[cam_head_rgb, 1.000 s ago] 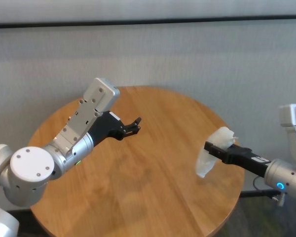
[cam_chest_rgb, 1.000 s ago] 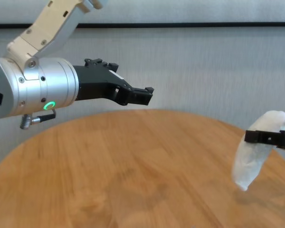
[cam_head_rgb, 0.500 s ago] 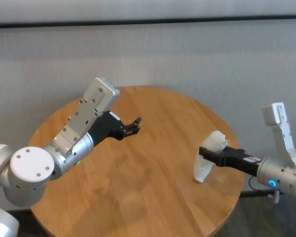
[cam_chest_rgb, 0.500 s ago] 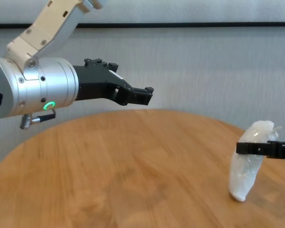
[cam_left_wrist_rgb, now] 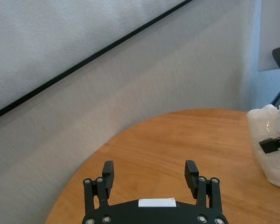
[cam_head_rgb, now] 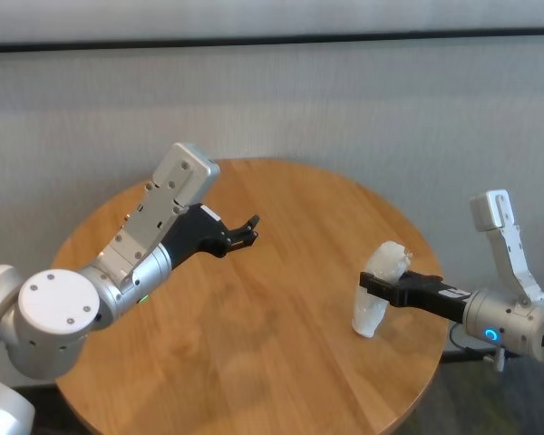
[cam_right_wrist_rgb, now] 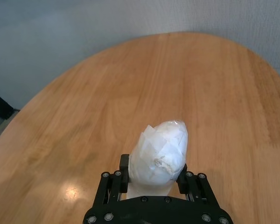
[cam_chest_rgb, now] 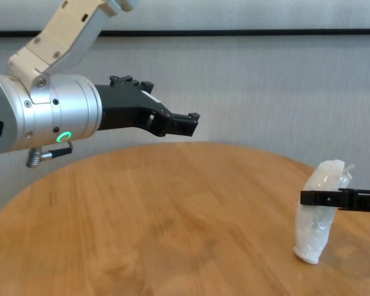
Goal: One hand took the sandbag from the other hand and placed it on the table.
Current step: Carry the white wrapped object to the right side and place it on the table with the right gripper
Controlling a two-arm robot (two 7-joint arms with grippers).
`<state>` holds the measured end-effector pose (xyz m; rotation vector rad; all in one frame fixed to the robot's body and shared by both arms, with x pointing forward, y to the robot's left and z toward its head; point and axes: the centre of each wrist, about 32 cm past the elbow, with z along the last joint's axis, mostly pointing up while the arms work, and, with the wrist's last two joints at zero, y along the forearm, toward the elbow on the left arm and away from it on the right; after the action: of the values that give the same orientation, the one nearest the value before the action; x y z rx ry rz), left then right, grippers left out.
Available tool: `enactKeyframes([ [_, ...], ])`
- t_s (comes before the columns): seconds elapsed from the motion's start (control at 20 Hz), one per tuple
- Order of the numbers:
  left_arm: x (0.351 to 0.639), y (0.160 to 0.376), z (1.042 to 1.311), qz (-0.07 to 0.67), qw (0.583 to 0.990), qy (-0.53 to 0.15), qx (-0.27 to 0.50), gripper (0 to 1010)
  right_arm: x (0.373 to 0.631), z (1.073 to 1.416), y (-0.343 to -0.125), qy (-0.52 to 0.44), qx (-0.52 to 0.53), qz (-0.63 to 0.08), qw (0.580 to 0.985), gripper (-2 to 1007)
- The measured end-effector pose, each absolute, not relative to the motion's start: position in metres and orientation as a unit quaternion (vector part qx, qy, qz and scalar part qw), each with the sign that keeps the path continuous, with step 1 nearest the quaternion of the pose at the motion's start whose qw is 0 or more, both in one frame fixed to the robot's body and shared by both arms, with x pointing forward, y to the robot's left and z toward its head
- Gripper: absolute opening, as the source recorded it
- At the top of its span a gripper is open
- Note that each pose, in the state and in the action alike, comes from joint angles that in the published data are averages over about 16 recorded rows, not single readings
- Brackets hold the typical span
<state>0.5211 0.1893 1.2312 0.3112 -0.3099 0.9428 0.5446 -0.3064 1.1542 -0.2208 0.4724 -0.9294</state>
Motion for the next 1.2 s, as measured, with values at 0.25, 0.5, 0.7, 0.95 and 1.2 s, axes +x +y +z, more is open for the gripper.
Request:
enactKeyframes([
  [0.25, 0.521, 0.1893, 1.2313, 0.45, 0.868, -0.148, 0.149, 1000, 0.5458, 1.1529, -0.3057, 0.227, -0.109, -0.443, 0.861, 574],
  [0.5, 0.521, 0.1893, 1.2314, 0.45, 0.868, -0.148, 0.148, 1000, 0.5454, 1.1526, -0.3058, 0.228, -0.109, -0.443, 0.86, 637],
  [0.7, 0.521, 0.1893, 1.2314, 0.45, 0.868, -0.148, 0.148, 1000, 0.545, 1.1526, -0.3059, 0.228, -0.109, -0.443, 0.86, 728],
  [0.95, 0.521, 0.1893, 1.2314, 0.45, 0.868, -0.148, 0.148, 1000, 0.5447, 1.1527, -0.3059, 0.228, -0.108, -0.443, 0.86, 863],
  [1.2, 0.521, 0.1893, 1.2314, 0.45, 0.868, -0.148, 0.148, 1000, 0.5446, 1.1529, -0.306, 0.228, -0.107, -0.443, 0.86, 961],
])
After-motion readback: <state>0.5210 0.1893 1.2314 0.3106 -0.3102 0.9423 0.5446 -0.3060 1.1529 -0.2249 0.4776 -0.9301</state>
